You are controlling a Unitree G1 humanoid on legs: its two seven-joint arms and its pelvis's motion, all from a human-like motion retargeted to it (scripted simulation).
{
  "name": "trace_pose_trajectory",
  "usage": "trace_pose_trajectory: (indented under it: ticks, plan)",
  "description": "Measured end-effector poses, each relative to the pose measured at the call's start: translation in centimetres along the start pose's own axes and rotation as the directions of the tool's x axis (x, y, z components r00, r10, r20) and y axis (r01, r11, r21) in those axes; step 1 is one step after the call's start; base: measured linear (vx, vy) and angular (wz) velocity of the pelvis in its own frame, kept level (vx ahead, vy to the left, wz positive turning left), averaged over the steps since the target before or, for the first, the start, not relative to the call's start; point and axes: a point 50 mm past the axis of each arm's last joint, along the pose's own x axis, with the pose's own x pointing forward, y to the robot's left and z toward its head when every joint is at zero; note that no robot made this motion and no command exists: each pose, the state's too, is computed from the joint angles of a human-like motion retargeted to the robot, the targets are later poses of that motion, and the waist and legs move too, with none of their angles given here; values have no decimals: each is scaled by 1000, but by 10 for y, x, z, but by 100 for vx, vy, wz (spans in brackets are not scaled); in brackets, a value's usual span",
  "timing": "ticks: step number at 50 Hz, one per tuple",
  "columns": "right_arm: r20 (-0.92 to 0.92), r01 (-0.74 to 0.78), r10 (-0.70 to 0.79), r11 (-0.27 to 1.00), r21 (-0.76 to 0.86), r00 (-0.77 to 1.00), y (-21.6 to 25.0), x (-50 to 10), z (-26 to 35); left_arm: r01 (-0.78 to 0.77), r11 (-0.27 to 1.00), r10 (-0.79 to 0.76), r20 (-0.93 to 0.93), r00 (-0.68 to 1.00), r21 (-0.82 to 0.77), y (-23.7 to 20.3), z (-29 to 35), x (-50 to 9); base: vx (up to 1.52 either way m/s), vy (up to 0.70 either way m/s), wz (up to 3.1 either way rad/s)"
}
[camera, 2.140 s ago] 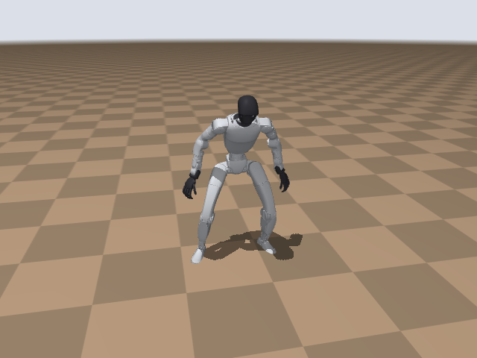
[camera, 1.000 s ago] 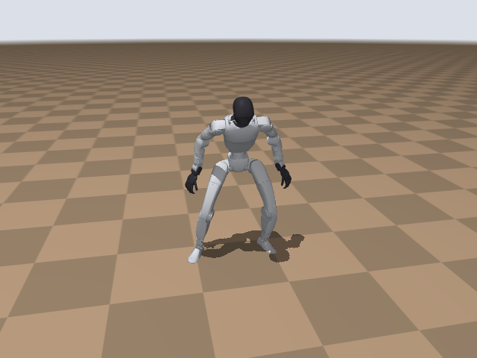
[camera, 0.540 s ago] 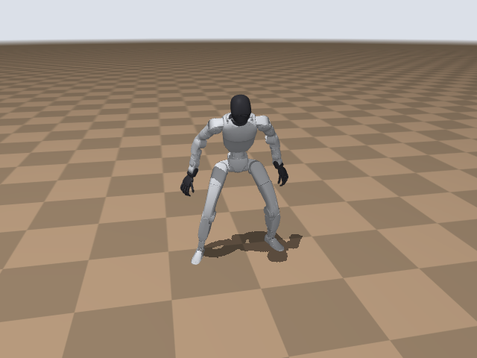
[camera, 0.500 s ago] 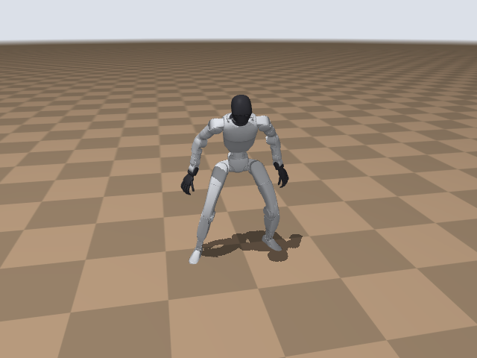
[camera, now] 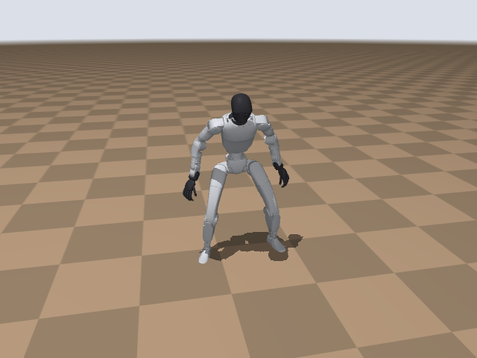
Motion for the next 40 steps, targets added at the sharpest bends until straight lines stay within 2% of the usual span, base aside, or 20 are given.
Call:
trace_pose_trajectory:
  ticks: [3,11,15,18,23,27,29,35,40]
  plan:
    - [-42,-41,41,999,13,998,13,-12,-16,-37,999,37,17,999,-24,11,8,8,4,28,24]
    - [-121,-132,122,988,-79,985,25,-21,-36,-108,975,114,18,993,-193,31,37,23,1,8,9]
    - [-88,-111,103,990,-85,991,21,-11,-22,-118,950,112,-36,993,-288,28,28,19,3,-14,-16]
    - [-65,-73,66,992,-104,996,9,0,-7,-115,947,91,-93,992,-300,16,19,13,0,-19,-20]
    - [95,13,-4,996,-91,995,1,11,25,-74,985,60,-94,994,-155,-1,-12,-6,5,-22,-62]
    - [106,-5,10,999,-44,994,3,7,24,26,999,-24,-43,999,38,-10,-17,-10,0,-15,-25]
    - [82,-35,36,999,-20,996,9,2,17,43,996,-41,-33,999,82,-9,-15,-8,-1,-14,-15]
    - [-32,-160,160,987,10,987,34,-24,-18,-30,999,30,-5,1000,-12,17,6,11,0,-16,-5]
    - [-105,-152,152,988,9,983,45,-35,-34,-163,985,166,33,986,-63,47,37,27,3,-24,38]
